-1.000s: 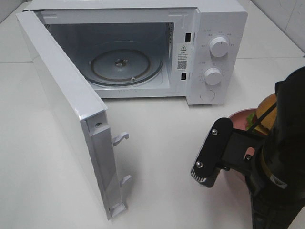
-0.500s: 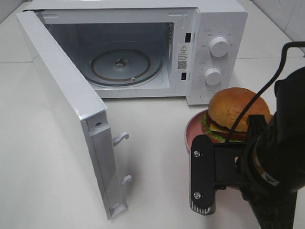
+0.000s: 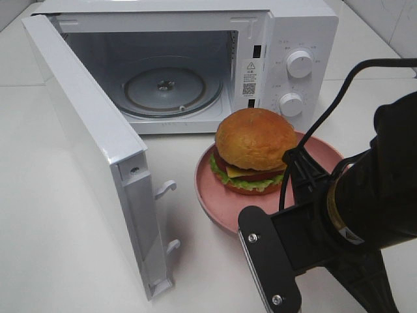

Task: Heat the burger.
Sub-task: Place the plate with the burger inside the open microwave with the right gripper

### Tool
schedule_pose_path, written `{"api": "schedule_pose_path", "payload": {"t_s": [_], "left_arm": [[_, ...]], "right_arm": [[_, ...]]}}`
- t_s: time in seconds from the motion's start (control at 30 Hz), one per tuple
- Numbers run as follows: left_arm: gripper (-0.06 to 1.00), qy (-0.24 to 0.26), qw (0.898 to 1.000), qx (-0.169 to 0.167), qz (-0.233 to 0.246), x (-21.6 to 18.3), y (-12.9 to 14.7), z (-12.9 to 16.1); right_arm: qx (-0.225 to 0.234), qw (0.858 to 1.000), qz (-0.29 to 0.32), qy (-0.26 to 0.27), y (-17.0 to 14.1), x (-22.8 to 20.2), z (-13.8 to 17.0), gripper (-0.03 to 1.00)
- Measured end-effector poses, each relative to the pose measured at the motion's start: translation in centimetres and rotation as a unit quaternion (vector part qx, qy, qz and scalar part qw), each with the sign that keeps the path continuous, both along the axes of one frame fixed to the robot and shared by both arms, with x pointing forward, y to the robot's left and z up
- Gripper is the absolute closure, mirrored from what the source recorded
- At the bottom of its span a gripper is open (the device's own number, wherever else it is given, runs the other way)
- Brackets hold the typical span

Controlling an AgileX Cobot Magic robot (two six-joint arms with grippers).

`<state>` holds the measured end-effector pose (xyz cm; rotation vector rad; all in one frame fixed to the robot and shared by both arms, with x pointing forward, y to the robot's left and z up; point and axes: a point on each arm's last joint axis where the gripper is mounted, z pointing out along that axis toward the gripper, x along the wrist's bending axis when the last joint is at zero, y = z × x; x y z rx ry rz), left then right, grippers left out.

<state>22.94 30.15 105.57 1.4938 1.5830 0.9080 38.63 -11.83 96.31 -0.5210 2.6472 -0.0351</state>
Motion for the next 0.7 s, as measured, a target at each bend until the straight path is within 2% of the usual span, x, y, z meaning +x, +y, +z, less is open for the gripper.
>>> {"api": "schedule_pose_path", "payload": {"t_s": [0.07, 0.23, 0.7], "left_arm": [[-0.04, 0.000, 1.000, 0.000, 0.000, 0.0, 0.0, 0.0], [-0.04, 0.000, 1.000, 0.000, 0.000, 0.0, 0.0, 0.0], [-0.04, 0.000, 1.000, 0.000, 0.000, 0.0, 0.0, 0.0]], "right_arm": [[-0.018, 0.998, 0.066, -0.010, 0.2, 0.1, 0.0, 0.92], [-0.023, 0.992, 0.126, -0.022, 0.6, 0.2, 0.1, 0.92], [0.000, 0.985, 0.160, -0.062, 1.0, 3.0, 1.0, 0.92]]}}
